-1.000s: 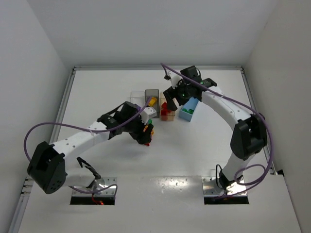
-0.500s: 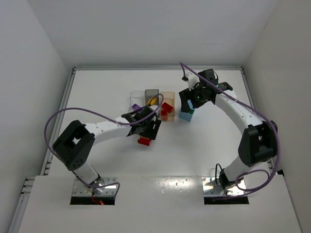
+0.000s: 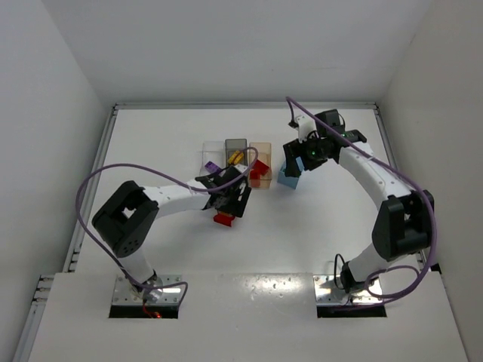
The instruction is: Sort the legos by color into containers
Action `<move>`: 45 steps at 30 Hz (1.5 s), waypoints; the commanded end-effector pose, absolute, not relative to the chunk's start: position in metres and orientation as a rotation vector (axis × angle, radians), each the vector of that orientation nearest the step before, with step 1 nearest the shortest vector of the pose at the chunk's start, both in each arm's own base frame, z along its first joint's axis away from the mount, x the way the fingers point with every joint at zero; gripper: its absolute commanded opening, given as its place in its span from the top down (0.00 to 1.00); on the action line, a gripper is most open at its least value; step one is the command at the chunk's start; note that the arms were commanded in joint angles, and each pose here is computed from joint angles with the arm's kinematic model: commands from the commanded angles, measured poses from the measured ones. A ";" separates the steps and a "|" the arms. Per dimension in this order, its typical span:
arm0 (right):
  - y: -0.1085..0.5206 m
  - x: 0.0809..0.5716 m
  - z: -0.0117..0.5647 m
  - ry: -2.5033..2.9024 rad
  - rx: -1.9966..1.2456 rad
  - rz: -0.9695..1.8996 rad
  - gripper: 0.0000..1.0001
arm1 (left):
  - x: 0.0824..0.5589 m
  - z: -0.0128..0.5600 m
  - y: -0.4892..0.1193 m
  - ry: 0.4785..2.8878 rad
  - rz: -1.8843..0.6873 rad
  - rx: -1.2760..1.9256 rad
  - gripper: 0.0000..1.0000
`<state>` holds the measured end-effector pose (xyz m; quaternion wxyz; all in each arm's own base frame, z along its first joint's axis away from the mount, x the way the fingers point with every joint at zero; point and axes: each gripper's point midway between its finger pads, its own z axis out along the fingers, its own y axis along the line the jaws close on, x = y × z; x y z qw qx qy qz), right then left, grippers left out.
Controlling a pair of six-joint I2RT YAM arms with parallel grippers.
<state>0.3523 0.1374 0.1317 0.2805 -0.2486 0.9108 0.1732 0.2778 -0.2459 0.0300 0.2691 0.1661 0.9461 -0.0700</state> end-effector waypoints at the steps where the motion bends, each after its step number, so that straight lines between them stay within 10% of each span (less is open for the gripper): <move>1: 0.141 0.360 0.137 2.425 -0.650 0.496 0.19 | 0.284 0.031 -0.247 2.550 -0.181 0.428 0.18; 5: 0.143 0.359 0.134 2.432 -0.653 0.509 0.19 | 0.280 0.021 -0.244 2.579 -0.182 0.458 0.26; 10: 0.143 0.357 0.132 2.431 -0.662 0.538 0.19 | 0.266 0.027 -0.259 2.554 -0.340 0.617 0.76; 14: 0.158 0.338 0.135 2.436 -0.677 0.724 0.19 | 0.261 0.063 -0.273 2.410 -0.503 0.690 0.96; 21: 0.209 0.279 0.154 2.364 -0.667 1.402 0.19 | 0.236 0.158 -0.293 1.910 -0.782 0.870 0.96; 29: 0.235 0.270 0.180 2.274 -0.617 1.684 0.19 | 0.234 0.170 -0.298 1.881 -0.782 0.874 0.96; 45: 0.268 0.254 0.173 2.324 -0.725 1.639 0.18 | 0.240 0.195 -0.311 1.810 -0.786 0.848 0.96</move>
